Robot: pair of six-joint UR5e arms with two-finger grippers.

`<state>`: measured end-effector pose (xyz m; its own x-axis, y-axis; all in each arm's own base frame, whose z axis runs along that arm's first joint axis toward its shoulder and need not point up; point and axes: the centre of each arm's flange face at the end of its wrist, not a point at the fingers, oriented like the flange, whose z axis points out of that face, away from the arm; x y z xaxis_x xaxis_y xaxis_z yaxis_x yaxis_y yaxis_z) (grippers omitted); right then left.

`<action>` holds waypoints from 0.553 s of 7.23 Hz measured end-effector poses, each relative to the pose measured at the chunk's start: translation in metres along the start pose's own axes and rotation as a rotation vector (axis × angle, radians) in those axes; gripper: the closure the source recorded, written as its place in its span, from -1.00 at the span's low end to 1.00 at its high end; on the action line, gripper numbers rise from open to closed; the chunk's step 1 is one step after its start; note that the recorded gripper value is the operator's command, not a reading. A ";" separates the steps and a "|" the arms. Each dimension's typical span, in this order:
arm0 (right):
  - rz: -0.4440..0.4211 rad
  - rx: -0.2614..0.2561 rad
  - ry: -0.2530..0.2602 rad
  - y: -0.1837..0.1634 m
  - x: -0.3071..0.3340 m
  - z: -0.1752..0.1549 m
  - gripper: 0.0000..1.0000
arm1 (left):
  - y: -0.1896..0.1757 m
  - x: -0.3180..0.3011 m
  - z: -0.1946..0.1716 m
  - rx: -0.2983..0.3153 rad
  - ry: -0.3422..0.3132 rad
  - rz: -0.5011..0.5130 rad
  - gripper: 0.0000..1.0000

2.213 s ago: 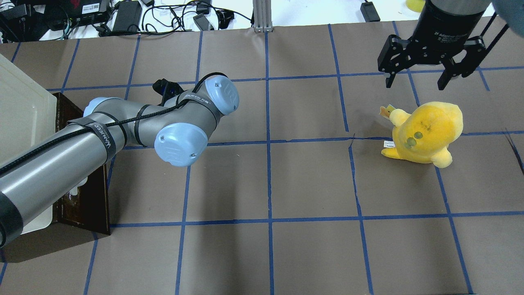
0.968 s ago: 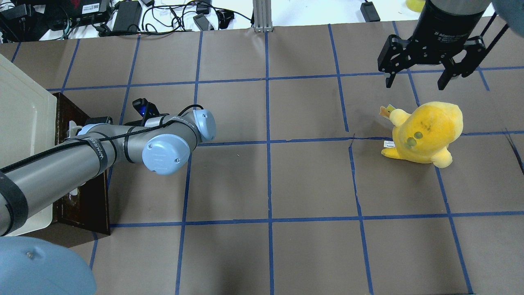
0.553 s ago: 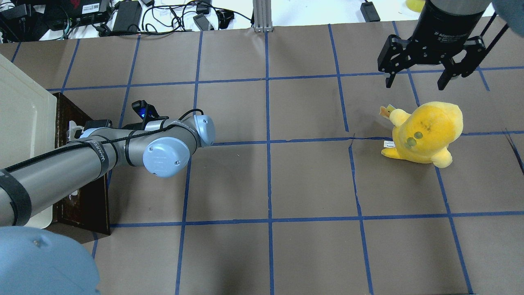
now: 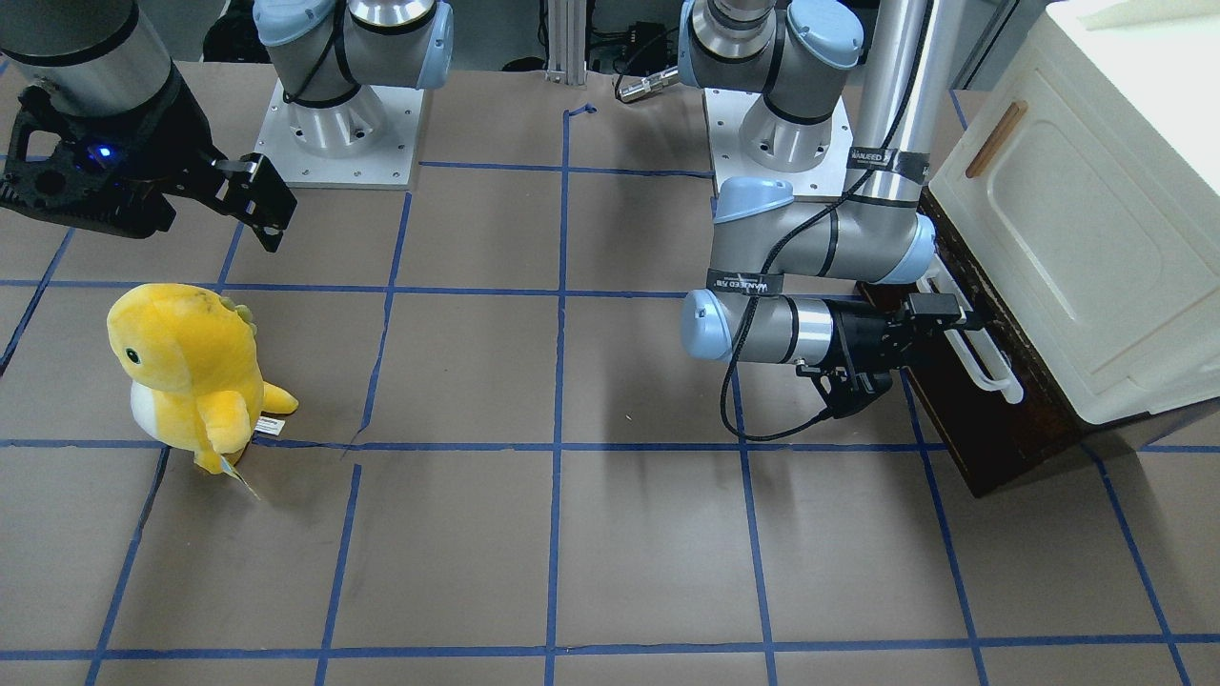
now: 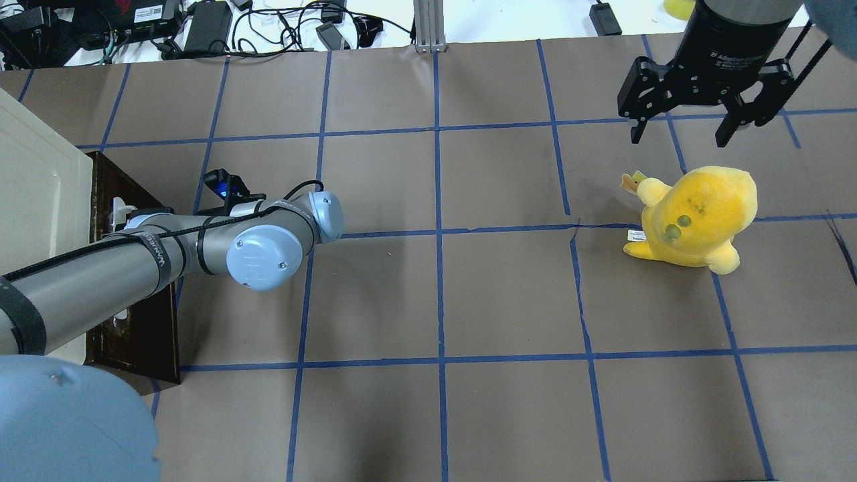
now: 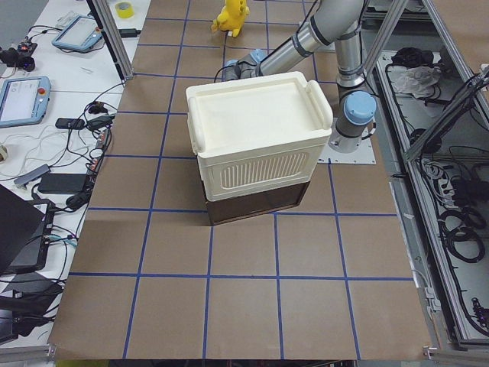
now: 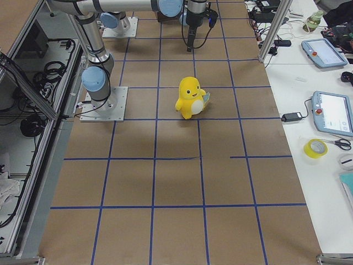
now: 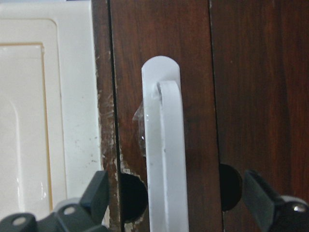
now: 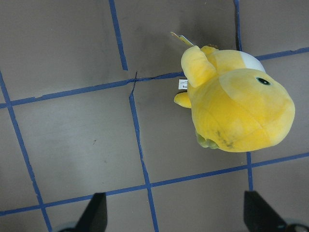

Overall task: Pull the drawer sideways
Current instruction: 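Lower the left gripper around the white handle and close it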

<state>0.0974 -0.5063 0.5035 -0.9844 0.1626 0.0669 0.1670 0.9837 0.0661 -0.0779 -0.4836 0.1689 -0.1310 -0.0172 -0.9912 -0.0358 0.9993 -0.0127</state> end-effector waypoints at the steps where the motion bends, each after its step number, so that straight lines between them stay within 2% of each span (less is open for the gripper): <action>1: 0.000 0.000 0.000 0.000 0.000 0.000 -1.00 | 0.002 0.001 0.001 -0.002 -0.004 0.014 -1.00; 2: 0.000 0.000 0.000 0.000 0.000 0.000 -1.00 | 0.003 0.002 0.002 -0.004 -0.008 0.036 -0.97; 3: 0.000 0.000 0.000 0.000 0.000 0.000 -1.00 | 0.003 0.001 0.003 0.001 -0.017 0.051 -0.85; 4: 0.000 0.000 0.000 0.000 0.000 0.000 -1.00 | 0.002 0.000 0.003 0.015 -0.033 0.059 -0.52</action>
<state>0.0973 -0.5063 0.5035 -0.9844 0.1627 0.0669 0.1670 0.9837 0.0661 -0.0753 -0.4812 0.1682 -0.1001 0.0428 -0.9941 -0.0139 0.9989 0.0444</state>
